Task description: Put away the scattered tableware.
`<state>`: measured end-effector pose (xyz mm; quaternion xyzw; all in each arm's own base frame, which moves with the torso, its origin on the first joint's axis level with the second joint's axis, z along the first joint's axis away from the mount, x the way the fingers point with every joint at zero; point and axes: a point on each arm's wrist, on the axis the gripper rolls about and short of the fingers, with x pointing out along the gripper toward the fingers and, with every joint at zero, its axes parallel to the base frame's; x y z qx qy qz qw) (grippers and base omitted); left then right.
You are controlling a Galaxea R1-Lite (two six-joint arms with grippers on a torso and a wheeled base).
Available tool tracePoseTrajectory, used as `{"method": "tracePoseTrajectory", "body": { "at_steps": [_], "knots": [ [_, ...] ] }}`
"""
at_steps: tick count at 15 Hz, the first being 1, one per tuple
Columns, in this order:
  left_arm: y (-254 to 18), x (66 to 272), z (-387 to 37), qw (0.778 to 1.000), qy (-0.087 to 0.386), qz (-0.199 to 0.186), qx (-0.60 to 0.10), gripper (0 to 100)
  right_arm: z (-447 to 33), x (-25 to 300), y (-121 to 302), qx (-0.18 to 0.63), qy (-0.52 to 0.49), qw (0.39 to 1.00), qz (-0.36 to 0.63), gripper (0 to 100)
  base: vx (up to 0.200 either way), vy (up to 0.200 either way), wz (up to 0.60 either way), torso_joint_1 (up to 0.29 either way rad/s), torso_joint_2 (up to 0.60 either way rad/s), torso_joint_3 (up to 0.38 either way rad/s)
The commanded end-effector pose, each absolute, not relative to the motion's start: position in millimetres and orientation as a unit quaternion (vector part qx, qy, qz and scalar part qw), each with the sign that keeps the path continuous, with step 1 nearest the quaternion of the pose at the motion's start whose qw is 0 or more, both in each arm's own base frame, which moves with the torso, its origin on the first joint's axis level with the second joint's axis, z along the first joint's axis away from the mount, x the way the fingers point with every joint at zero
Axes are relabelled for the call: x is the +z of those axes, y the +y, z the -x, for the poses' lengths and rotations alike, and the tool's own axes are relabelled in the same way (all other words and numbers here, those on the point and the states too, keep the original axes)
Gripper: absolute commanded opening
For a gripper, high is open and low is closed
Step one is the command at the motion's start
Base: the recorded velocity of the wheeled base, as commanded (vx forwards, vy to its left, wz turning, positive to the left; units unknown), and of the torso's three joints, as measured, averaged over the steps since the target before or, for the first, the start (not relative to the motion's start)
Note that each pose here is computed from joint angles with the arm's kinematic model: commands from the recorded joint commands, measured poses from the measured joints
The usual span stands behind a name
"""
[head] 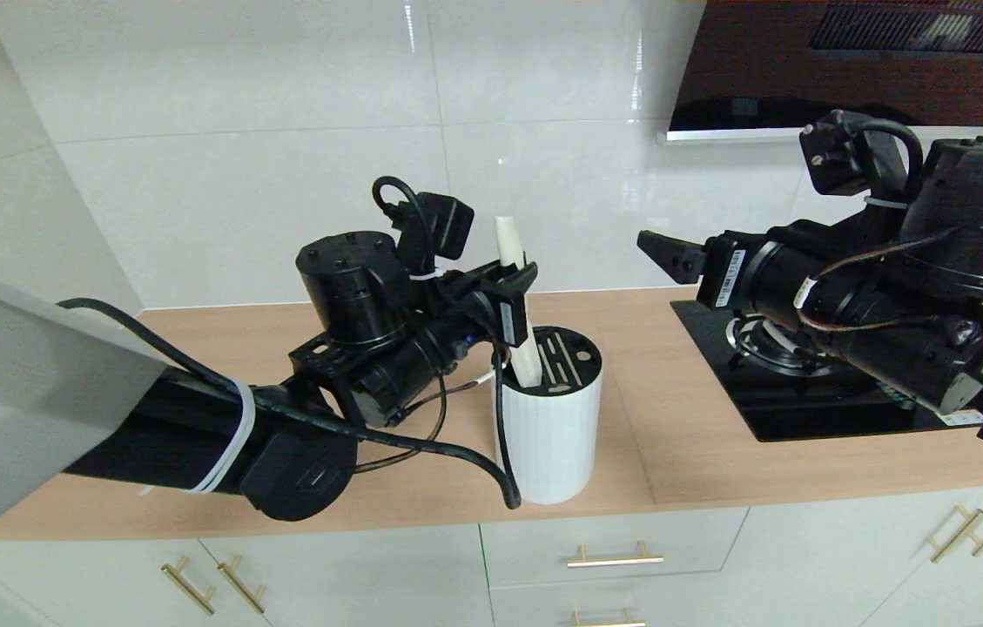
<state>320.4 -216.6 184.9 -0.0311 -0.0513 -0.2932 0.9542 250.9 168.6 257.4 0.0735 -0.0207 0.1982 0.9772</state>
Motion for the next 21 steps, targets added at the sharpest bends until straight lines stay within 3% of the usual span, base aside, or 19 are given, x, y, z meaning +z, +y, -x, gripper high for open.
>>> {"method": "tracePoseTrajectory", "body": {
  "at_steps": [1,8,16,17,21],
  "knots": [
    [-219.4,179.2,-322.9,0.954,-0.046,0.03,-0.295,0,-251.4,256.6,169.0,0.198,-0.02,0.977,-0.073,100,0.0,0.0,0.0,0.0,0.0,0.0],
    [-232.8,135.2,-350.7,0.957,-0.002,0.027,-0.29,0,-252.0,255.2,169.4,0.198,-0.019,0.978,-0.066,100,0.0,0.0,0.0,0.0,0.0,0.0],
    [-232.9,124.5,-359.2,0.959,0.006,0.024,-0.284,0,-252.0,255.4,169.4,0.198,-0.02,0.978,-0.065,100,0.0,0.0,0.0,0.0,0.0,0.0],
    [-233.2,125.7,-359.7,0.959,0.004,0.025,-0.283,100,-251.9,254.8,169.3,0.197,-0.018,0.978,-0.064,100,0.0,0.0,0.0,0.0,0.0,0.0],
    [-226.7,147.9,-349.8,0.958,-0.018,0.033,-0.283,100,-251.9,254.9,169.3,0.197,-0.019,0.978,-0.065,100,0.0,0.0,0.0,0.0,0.0,0.0]
  ]
}}
